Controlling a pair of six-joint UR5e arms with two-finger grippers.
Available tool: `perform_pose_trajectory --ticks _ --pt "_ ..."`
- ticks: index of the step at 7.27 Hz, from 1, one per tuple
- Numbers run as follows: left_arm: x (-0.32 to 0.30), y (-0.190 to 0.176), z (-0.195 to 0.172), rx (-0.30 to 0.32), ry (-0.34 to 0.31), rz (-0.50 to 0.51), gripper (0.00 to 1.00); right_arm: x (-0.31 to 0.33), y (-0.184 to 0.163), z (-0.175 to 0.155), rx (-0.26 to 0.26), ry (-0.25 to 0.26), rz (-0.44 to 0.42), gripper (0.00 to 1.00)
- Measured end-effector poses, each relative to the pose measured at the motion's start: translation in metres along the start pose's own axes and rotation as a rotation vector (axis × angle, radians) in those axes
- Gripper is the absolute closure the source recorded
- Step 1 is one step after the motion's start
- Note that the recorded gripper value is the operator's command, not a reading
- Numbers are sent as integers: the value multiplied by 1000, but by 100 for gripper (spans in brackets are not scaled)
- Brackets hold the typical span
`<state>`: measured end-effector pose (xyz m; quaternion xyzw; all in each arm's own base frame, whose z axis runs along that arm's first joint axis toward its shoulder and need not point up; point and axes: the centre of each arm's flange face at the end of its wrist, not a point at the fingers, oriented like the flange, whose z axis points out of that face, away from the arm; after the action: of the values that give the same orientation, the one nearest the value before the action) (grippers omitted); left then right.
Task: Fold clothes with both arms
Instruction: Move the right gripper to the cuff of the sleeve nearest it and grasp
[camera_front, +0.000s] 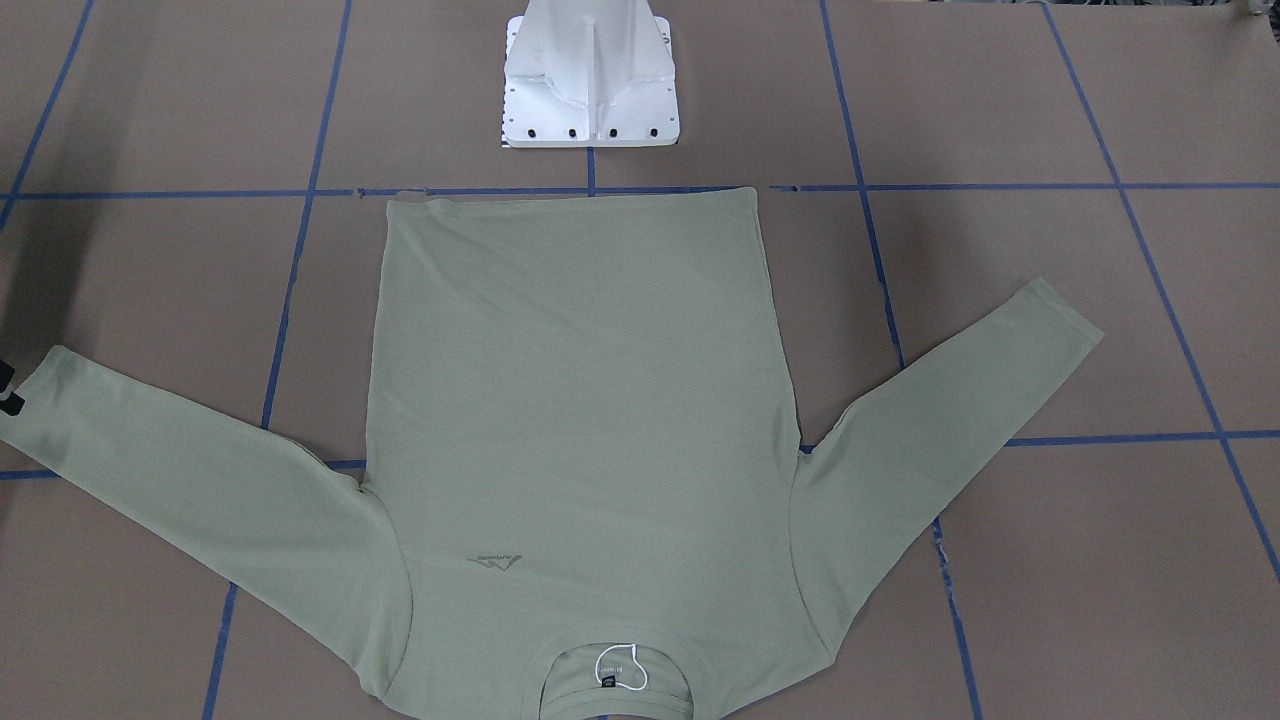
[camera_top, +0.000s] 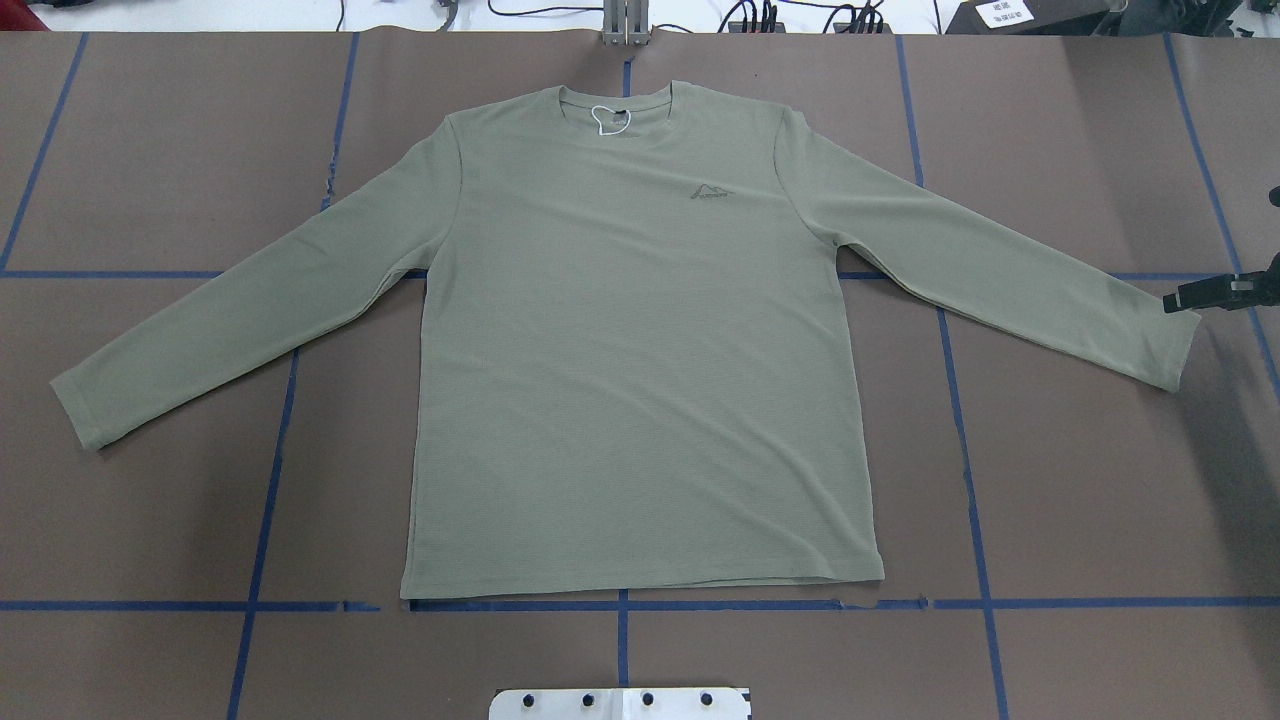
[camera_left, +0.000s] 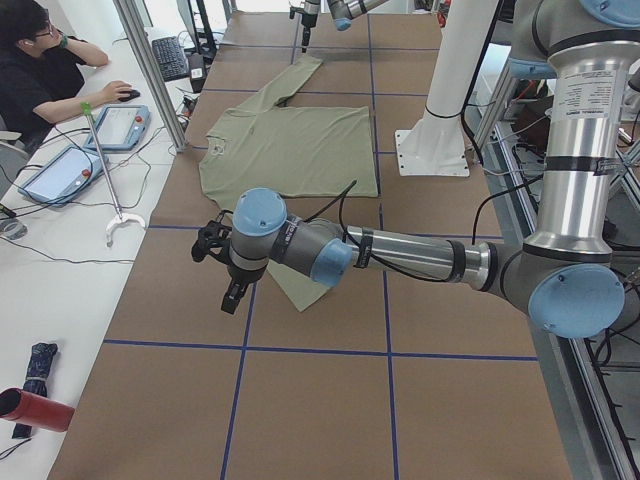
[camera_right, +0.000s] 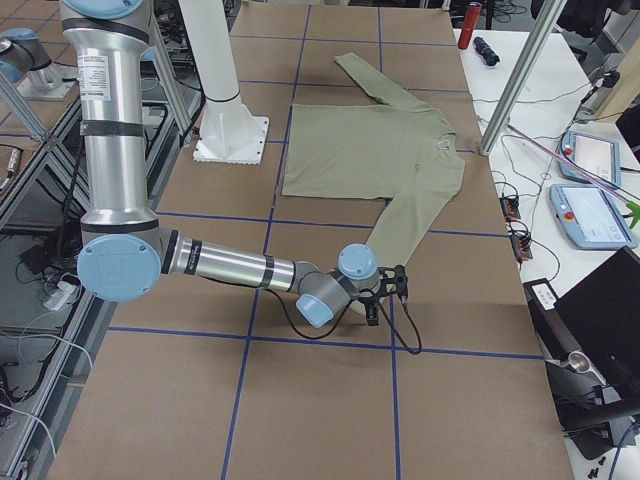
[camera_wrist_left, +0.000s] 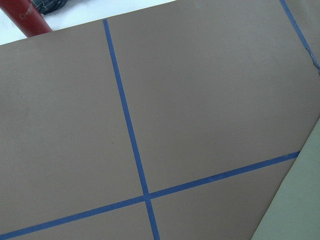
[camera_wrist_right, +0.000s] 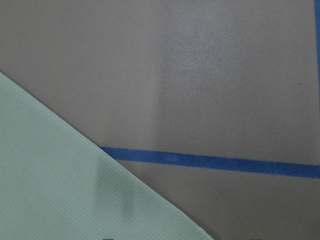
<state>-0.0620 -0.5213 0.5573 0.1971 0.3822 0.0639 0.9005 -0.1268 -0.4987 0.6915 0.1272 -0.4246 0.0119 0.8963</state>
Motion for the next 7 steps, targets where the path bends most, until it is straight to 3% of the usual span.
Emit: perform_pose_trajectory --ticks 4,7 --pt "0 1 0 -1 0 -1 0 7 13 8 -15 21 6 16" --pt "-1 3 1 -4 0 -1 0 7 16 14 -20 35 1 33"
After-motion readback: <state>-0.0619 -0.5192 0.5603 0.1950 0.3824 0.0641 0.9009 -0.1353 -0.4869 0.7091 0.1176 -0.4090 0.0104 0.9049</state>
